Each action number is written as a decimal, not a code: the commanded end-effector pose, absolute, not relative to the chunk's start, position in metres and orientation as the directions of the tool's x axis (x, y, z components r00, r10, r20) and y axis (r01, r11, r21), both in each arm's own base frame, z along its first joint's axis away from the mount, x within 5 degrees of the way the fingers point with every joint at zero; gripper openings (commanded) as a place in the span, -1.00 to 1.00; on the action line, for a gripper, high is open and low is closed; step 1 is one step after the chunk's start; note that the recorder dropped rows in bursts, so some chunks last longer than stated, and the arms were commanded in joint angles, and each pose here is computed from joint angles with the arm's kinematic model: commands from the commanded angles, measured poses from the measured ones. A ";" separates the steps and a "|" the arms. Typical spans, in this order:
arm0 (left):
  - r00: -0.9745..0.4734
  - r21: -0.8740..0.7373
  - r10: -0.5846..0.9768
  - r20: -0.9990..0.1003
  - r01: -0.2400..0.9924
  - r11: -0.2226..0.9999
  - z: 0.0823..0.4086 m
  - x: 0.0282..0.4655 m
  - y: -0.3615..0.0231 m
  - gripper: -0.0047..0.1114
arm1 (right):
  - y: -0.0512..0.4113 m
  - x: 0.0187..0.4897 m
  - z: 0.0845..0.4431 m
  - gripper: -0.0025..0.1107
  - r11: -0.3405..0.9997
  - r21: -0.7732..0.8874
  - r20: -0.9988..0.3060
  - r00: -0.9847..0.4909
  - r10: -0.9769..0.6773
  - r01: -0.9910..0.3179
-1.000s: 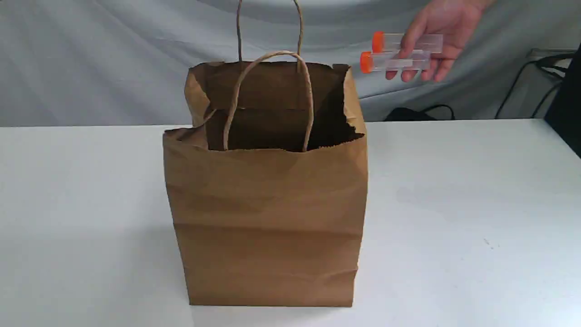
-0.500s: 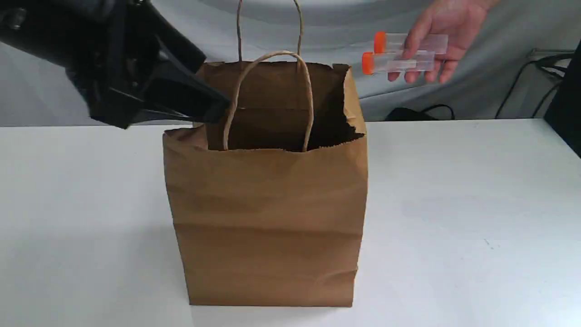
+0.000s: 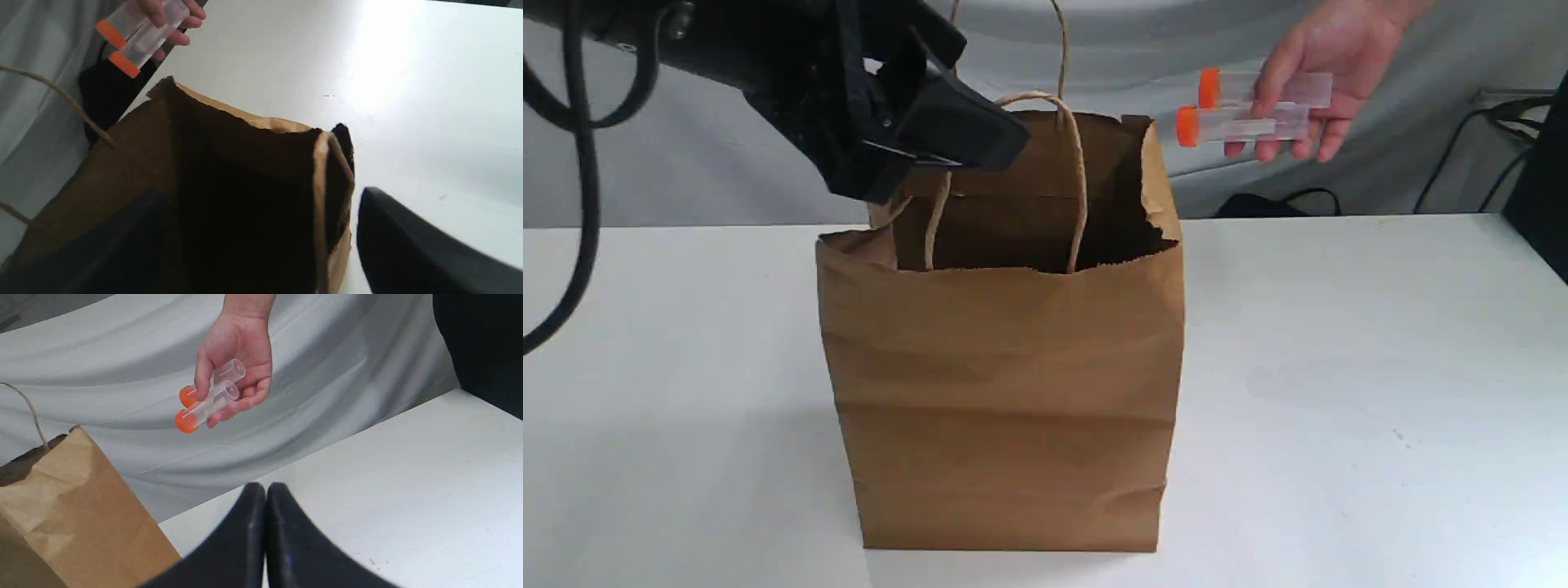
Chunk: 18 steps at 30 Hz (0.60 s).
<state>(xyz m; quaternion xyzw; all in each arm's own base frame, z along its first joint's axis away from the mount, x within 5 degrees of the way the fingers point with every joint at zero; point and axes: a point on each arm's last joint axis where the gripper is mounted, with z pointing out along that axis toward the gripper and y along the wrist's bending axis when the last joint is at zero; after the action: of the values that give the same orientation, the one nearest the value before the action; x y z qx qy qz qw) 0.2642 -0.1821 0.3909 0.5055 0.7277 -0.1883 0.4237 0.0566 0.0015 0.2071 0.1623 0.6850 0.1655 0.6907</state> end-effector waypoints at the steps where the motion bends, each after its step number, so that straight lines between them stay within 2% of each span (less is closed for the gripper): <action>1: -0.173 0.097 0.549 -0.818 0.899 0.428 0.385 0.270 -0.190 0.23 | 0.002 0.056 0.205 -0.96 0.900 0.435 -0.900 -0.001 0.435 -0.006; 3: -0.181 0.089 0.564 -0.806 0.905 0.417 0.380 0.271 -0.191 0.20 | 0.002 0.056 0.205 -0.96 0.900 0.435 -0.900 -0.001 0.435 -0.006; 6: -0.180 0.098 0.592 -0.786 0.909 0.406 0.376 0.272 -0.190 0.02 | 0.002 0.056 0.205 -0.96 0.900 0.435 -0.900 -0.001 0.435 -0.006; 12: -0.179 0.100 0.594 -0.784 0.908 0.406 0.376 0.272 -0.190 -0.63 | 0.002 0.056 0.206 -0.96 0.900 0.435 -0.900 0.001 0.435 -0.006; 14: -0.179 0.100 0.594 -0.784 0.908 0.406 0.376 0.272 -0.190 -0.92 | 0.001 0.056 0.206 -0.96 0.899 0.437 -0.899 0.009 0.437 -0.007; 18: -0.171 0.107 0.598 -0.783 0.910 0.401 0.376 0.272 -0.190 -0.92 | 0.001 0.056 0.207 -0.96 0.859 0.511 -0.859 0.017 0.511 -0.014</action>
<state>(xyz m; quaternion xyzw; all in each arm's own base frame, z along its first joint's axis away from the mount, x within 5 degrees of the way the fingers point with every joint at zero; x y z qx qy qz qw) 0.2739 -0.1883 0.3735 0.5082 0.7414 -0.1975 0.3912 0.0566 0.0018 0.2071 0.1734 0.6820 0.1790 0.6876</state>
